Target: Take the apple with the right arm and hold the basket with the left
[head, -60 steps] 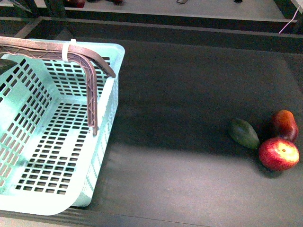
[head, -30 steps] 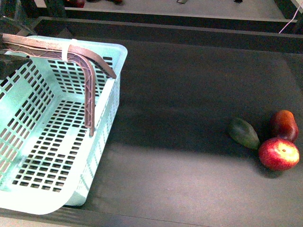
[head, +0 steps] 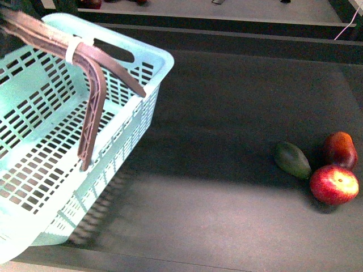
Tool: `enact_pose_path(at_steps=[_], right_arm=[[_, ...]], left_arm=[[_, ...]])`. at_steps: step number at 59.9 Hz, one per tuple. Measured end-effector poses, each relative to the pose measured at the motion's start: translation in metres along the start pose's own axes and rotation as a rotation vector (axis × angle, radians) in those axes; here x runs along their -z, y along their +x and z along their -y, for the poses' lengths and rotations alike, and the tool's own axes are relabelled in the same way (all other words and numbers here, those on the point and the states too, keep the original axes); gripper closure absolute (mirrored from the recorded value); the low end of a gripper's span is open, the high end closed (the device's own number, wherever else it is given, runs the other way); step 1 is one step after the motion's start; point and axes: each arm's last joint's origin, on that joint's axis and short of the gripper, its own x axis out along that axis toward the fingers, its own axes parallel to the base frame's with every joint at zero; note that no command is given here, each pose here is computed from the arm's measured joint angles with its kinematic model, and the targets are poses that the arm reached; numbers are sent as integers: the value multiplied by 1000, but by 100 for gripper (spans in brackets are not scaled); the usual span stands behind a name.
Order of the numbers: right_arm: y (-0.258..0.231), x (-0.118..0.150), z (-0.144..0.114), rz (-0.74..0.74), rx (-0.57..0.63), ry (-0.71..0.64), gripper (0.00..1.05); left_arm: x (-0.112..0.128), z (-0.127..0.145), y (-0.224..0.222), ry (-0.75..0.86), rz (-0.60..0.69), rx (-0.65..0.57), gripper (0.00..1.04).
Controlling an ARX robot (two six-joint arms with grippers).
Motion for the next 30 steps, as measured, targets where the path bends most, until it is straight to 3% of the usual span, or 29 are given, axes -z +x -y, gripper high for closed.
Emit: enact_pose_path(at_steps=[11, 21, 30], right_arm=[[0, 0, 0, 0, 0, 0, 9], [0, 0, 0, 0, 0, 0, 9], [0, 0, 0, 0, 0, 0, 9]], left_arm=[[22, 47, -19, 71, -40, 103, 90], [60, 84, -32, 160, -123, 182, 90], [98, 100, -39, 217, -211, 219, 90]])
